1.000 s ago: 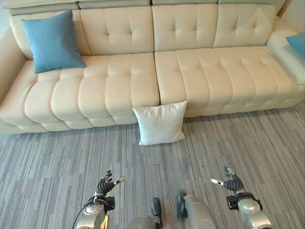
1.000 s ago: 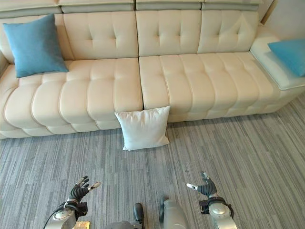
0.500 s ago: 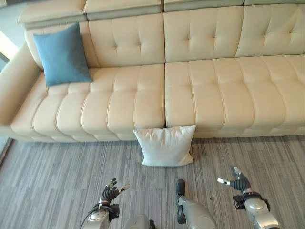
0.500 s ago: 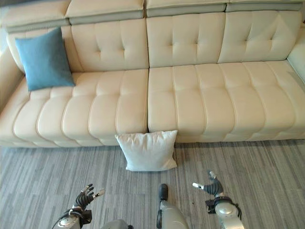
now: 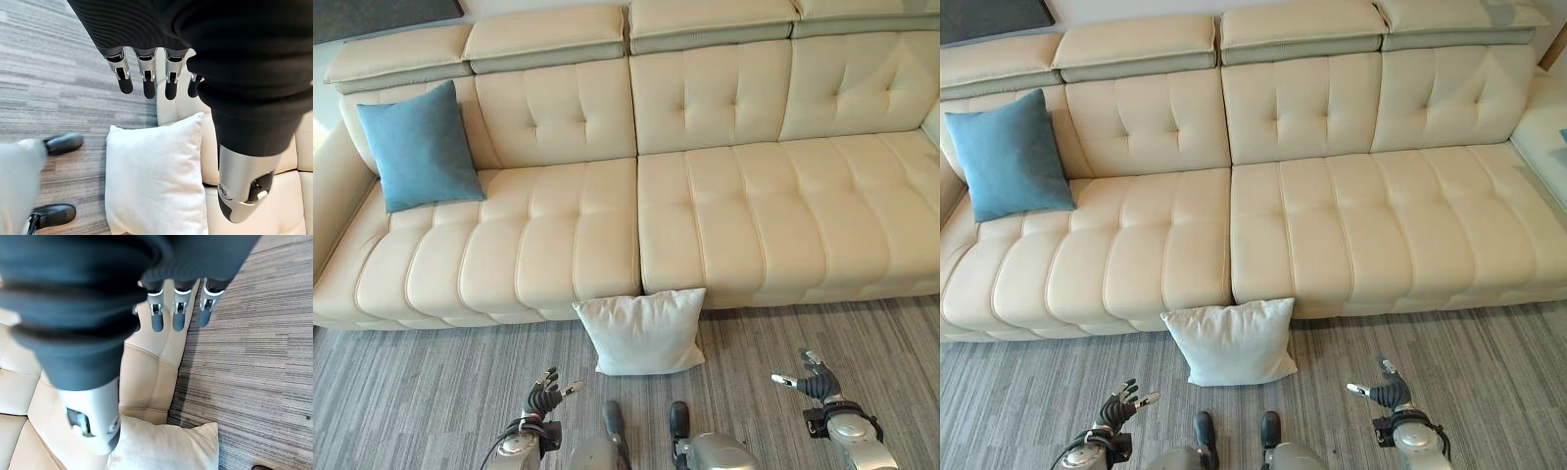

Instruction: Pick up all the scattered cushions and arrange them neatly on the sofa.

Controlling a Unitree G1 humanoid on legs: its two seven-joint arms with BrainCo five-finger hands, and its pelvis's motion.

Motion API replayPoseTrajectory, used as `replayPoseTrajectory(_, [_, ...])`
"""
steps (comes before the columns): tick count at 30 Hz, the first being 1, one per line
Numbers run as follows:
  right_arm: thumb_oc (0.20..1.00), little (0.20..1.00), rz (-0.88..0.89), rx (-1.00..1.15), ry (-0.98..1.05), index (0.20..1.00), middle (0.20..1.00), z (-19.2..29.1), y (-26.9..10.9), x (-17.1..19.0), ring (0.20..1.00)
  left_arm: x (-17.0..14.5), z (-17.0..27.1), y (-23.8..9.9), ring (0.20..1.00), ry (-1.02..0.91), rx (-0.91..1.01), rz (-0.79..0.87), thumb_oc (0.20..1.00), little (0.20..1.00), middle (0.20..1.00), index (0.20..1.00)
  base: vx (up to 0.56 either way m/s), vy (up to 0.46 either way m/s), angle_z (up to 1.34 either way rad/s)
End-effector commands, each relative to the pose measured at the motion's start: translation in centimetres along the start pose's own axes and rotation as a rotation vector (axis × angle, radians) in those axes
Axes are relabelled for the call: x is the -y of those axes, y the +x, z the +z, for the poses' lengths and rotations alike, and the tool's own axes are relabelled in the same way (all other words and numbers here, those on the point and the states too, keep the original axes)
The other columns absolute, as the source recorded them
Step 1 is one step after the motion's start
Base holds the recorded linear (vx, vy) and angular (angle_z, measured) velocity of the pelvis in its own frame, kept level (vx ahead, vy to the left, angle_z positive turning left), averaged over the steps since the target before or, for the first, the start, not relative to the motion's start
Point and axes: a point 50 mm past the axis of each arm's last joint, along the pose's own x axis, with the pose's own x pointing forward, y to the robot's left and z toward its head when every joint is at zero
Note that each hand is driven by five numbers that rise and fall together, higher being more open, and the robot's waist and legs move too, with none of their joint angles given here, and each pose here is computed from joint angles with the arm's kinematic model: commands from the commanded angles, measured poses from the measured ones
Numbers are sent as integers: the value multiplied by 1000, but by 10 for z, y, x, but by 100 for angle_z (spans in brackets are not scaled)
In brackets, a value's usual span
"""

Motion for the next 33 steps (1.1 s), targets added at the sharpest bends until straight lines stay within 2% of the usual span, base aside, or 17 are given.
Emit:
replayPoseTrajectory(1, [1000, 1000, -13, 67, -54, 1000, 1000, 18, 7, 8, 1000, -20, 26, 3, 1000, 134, 105, 26, 1000, 1000, 1000, 1000, 44, 82, -4])
replayPoseTrajectory(5, [1000, 1000, -22, 107, -60, 1000, 1000, 36, 16, 8, 1000, -30, 57, 9, 1000, 152, 200, 71, 1000, 1000, 1000, 1000, -84, 46, -14])
replayPoseTrajectory(9, [1000, 1000, -101, 143, 9, 1000, 1000, 67, 36, 16, 1000, -38, 118, 19, 1000, 96, 369, 157, 1000, 1000, 1000, 1000, -168, -8, -5])
replayPoseTrajectory(11, [1000, 1000, -126, 149, 34, 1000, 1000, 73, 39, 20, 1000, -38, 130, 20, 1000, 78, 404, 172, 1000, 1000, 1000, 1000, -24, -47, 9])
replayPoseTrajectory(19, [1000, 1000, -360, 371, 341, 1000, 1000, 198, 58, 71, 1000, -38, 252, 20, 1000, -42, 675, 269, 1000, 1000, 1000, 1000, -118, -69, 7])
replayPoseTrajectory(24, [1000, 1000, -371, 605, 362, 1000, 1000, 294, 39, 80, 1000, -20, 311, 7, 1000, -3, 798, 246, 1000, 1000, 1000, 1000, -14, -48, -6])
replayPoseTrajectory(27, [1000, 1000, -349, 739, 350, 1000, 1000, 348, 20, 72, 1000, -5, 349, -6, 1000, 51, 875, 232, 1000, 1000, 1000, 1000, 12, -42, 3])
replayPoseTrajectory(28, [1000, 1000, -350, 742, 351, 1000, 1000, 349, 19, 72, 1000, -4, 351, -7, 1000, 50, 878, 232, 1000, 1000, 1000, 1000, 16, -56, 3])
replayPoseTrajectory(29, [1000, 1000, -331, 811, 368, 1000, 1000, 381, 5, 64, 1000, 12, 376, -17, 1000, 102, 929, 211, 1000, 1000, 1000, 1000, 26, -50, 4])
replayPoseTrajectory(31, [1000, 1000, -323, 839, 379, 1000, 1000, 393, -2, 60, 1000, 17, 386, -23, 1000, 117, 954, 205, 1000, 1000, 1000, 1000, 27, -47, 10])
replayPoseTrajectory(32, [1000, 1000, -265, 903, 398, 1000, 1000, 419, -17, 41, 1000, 38, 409, -38, 1000, 163, 1020, 178, 1000, 1000, 1000, 1000, 33, -38, 12])
replayPoseTrajectory(33, [1000, 1000, -252, 920, 396, 1000, 1000, 426, -22, 37, 1000, 43, 415, -42, 1000, 164, 1038, 166, 1000, 1000, 1000, 1000, 29, -61, 9])
